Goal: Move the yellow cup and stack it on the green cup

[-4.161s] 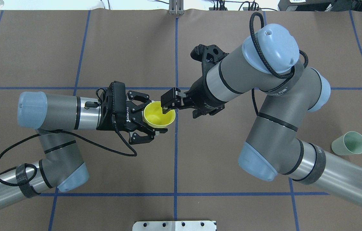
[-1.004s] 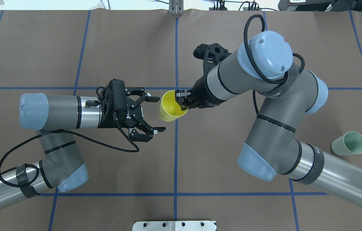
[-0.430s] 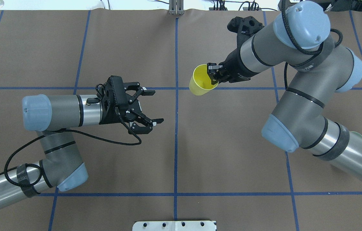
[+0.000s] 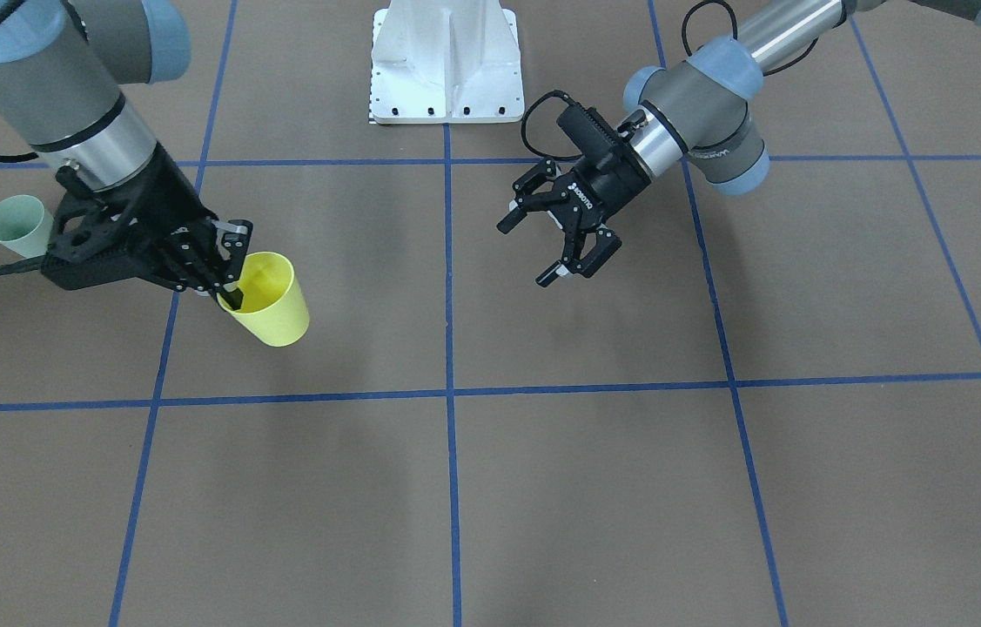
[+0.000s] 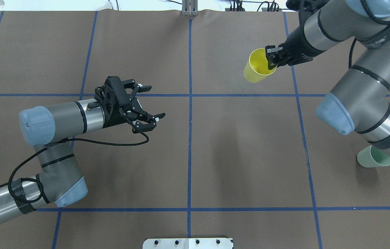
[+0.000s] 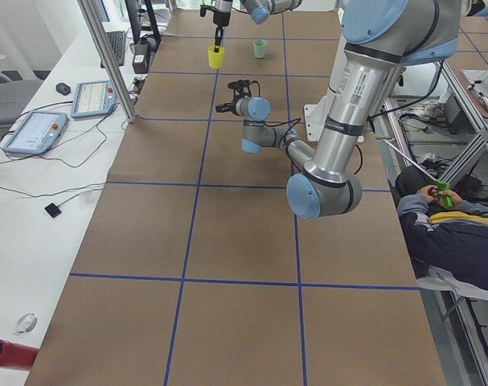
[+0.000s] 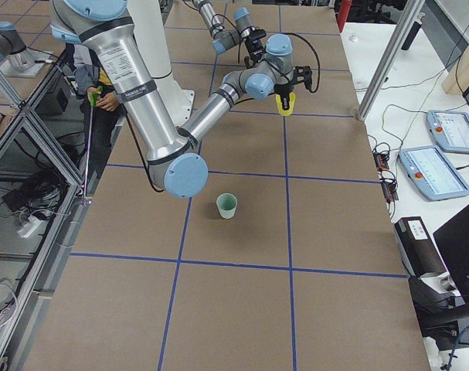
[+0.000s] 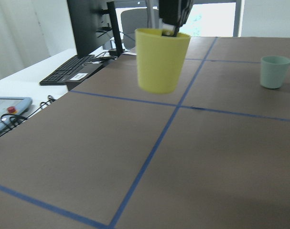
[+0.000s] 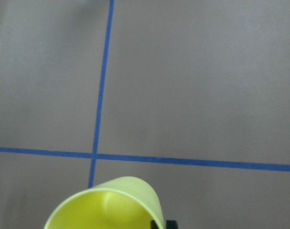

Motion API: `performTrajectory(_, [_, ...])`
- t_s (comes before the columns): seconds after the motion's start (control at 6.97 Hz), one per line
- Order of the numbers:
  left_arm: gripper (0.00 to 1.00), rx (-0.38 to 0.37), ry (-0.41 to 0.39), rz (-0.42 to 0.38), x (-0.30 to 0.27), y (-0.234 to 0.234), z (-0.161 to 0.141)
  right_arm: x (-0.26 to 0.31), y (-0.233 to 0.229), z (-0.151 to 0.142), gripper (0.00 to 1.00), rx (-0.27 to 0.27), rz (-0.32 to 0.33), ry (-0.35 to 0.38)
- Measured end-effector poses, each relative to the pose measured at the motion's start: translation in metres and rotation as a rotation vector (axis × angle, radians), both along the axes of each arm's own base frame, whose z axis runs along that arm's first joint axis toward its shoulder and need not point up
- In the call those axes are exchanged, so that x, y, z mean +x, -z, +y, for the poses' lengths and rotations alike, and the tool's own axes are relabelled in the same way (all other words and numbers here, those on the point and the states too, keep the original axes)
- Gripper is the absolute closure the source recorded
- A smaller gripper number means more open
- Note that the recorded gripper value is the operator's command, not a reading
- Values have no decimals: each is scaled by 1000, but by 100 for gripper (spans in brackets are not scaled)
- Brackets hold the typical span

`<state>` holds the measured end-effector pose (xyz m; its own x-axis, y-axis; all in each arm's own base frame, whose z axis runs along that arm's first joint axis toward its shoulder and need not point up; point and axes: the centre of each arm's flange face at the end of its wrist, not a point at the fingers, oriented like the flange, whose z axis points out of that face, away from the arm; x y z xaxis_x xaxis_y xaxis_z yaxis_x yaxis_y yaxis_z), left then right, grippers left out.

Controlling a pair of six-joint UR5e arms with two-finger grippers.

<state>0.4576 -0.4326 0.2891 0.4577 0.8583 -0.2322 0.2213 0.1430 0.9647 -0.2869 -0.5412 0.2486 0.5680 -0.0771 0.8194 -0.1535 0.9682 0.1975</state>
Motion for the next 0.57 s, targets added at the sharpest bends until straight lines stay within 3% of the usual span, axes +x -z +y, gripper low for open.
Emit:
performTrajectory(0.29, [0, -67, 77, -82, -14, -34, -22, 55, -37, -19, 100, 17, 47, -6])
performTrajectory(0.57, [0, -186, 161, -212, -42, -62, -64, 108, -72, -29, 100, 34, 81, -3])
